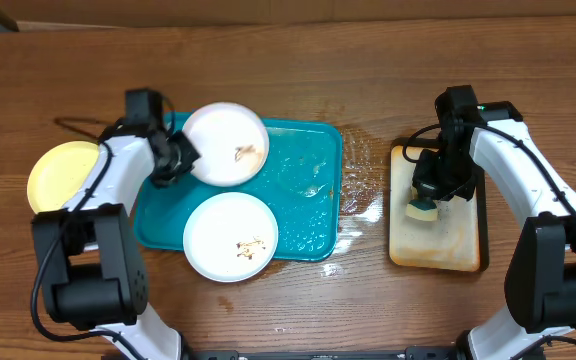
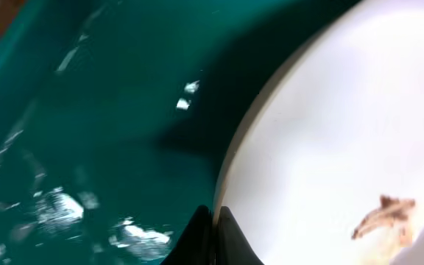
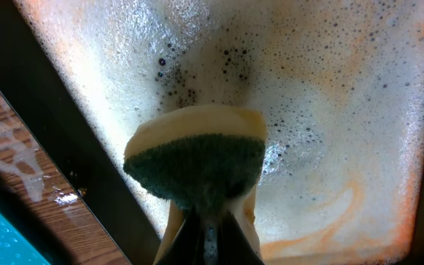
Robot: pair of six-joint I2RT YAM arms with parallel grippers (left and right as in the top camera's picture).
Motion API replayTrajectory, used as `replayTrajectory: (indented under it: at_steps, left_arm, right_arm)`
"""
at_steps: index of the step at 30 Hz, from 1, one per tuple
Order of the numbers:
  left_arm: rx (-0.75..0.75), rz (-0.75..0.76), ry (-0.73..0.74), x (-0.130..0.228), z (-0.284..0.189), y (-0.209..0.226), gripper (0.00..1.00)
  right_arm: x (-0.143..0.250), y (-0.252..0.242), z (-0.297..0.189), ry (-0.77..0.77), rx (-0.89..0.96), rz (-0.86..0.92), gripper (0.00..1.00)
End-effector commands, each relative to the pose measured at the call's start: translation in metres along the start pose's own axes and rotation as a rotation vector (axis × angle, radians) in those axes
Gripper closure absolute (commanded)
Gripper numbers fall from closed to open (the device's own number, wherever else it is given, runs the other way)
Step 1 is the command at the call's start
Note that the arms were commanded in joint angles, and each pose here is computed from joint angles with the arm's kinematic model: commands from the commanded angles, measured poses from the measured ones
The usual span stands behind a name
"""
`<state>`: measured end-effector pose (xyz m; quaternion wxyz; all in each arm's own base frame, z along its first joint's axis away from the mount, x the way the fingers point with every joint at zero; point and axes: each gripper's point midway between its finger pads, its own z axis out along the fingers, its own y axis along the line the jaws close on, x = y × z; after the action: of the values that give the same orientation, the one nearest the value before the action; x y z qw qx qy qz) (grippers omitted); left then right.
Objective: Clean dirty plates on tray and stack at the side
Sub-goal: 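Grip the rim of the upper white plate with the left gripper, then bring the sponge in the right gripper over the upper white plate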
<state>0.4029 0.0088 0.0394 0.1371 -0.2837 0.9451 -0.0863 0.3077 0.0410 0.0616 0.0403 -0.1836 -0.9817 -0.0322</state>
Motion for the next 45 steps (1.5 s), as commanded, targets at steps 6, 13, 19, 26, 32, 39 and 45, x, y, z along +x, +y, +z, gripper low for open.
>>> replayTrajectory:
  at_steps: [6,13,19,26,32,39,45]
  left_arm:
    - [0.005,0.11,-0.08,-0.017,-0.012,-0.034,0.96]
    - [0.011,0.163,-0.056,-0.008,-0.011,-0.041,0.96]
    - [0.02,0.174,-0.033,-0.002,-0.011,-0.042,0.96]
    - [0.008,0.214,-0.011,0.003,-0.011,-0.038,0.96]
    - [0.009,0.247,-0.008,0.006,-0.011,-0.042,0.96]
    - [0.021,0.296,-0.003,0.015,-0.01,-0.055,0.96]
    - [0.041,0.329,-0.011,0.022,-0.009,-0.071,0.96]
  right_arm:
    - [-0.003,0.0,0.001,-0.017,-0.007,-0.029,0.96]
    - [-0.001,-0.001,0.026,-0.028,-0.025,0.014,0.96]
    - [0.011,-0.002,0.053,-0.008,-0.057,0.059,0.96]
    - [0.019,-0.008,0.079,-0.022,-0.065,0.053,0.96]
    - [0.013,-0.003,0.063,-0.038,-0.075,0.009,0.96]
    - [-0.013,0.013,-0.005,-0.155,-0.115,-0.017,0.96]
    - [-0.019,0.049,-0.034,-0.181,-0.285,-0.128,0.96]
